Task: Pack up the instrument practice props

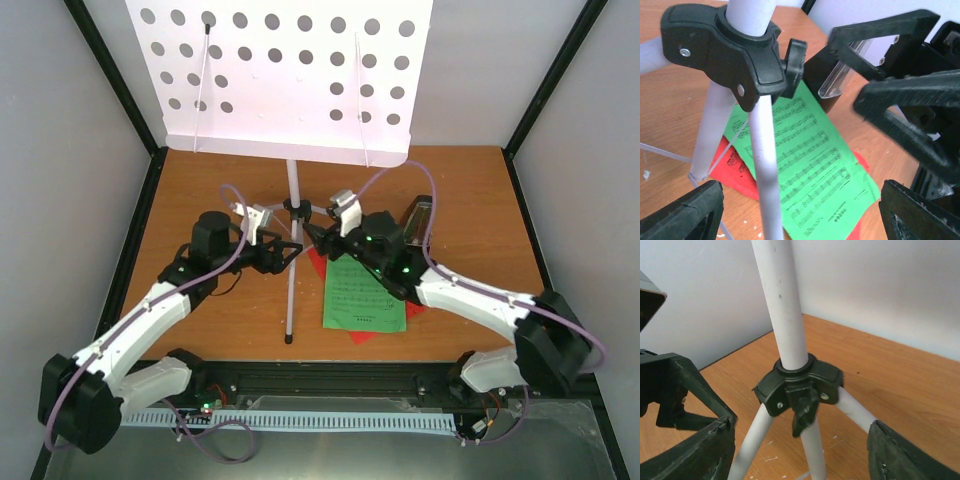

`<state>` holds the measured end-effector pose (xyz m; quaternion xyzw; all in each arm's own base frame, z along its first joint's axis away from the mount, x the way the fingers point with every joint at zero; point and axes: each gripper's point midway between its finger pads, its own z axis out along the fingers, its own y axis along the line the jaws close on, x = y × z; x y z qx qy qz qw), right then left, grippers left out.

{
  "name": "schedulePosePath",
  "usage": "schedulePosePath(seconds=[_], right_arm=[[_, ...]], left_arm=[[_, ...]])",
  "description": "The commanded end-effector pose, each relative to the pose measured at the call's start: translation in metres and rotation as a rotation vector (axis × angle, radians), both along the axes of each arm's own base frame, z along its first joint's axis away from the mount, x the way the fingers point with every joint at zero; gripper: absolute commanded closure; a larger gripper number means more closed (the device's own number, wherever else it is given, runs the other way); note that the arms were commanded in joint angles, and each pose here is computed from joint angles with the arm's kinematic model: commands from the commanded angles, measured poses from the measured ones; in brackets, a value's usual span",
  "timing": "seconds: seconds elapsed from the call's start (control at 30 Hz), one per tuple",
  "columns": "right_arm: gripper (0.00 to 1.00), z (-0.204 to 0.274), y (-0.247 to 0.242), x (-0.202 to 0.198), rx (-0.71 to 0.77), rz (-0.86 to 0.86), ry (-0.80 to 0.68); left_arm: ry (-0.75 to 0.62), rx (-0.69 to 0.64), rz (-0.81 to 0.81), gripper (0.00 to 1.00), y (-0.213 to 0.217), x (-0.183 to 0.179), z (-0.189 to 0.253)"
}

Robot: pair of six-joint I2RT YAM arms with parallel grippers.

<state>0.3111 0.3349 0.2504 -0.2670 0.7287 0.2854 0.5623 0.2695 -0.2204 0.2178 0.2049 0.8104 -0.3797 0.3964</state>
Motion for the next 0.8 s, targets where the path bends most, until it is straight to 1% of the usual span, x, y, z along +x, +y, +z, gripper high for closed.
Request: schedulePosePath(seconds=[0.0,0.07,0.13,0.27,0.4,0.53,0.63,0.77], right_arm=[[0.26,0.027,-0.030,-0.015,0.190,0.037,0.022],[0.22,0.029,-0.047,-0.017,0.285,0.056,0.062],[0.20,0.035,-0.066,-0.010,0.368,0.071,0.095],[0.18,0.067,-0.084,-0.004,0.533,0.187,0.123],[0.18,0.102,-0.069,0.005,0.555,0.322,0.113],[0.22,0.130,-0.046,0.009,0.585,0.499,0.108],[0.26,0.148,-0.029,0.011,0.591,0.604,0.104],[0.25,0.158,-0.007,0.013,0.538,0.656,0.084]], left_arm=[[-0.031,-0.147,0.069,0.11,0.007,-0.009,0.031],[-0.029,-0.180,0.103,0.09,0.013,-0.013,0.032],[-0.017,-0.196,0.122,0.07,0.017,-0.017,0.029],[0.012,-0.183,0.047,0.05,0.009,-0.026,0.019],[0.059,-0.158,0.024,0.06,0.003,-0.023,0.004],[0.089,-0.202,0.004,0.09,-0.005,-0.017,0.003],[0.130,-0.203,0.070,0.15,-0.004,-0.002,-0.003],[0.143,-0.191,0.114,0.20,-0.002,0.009,-0.004]])
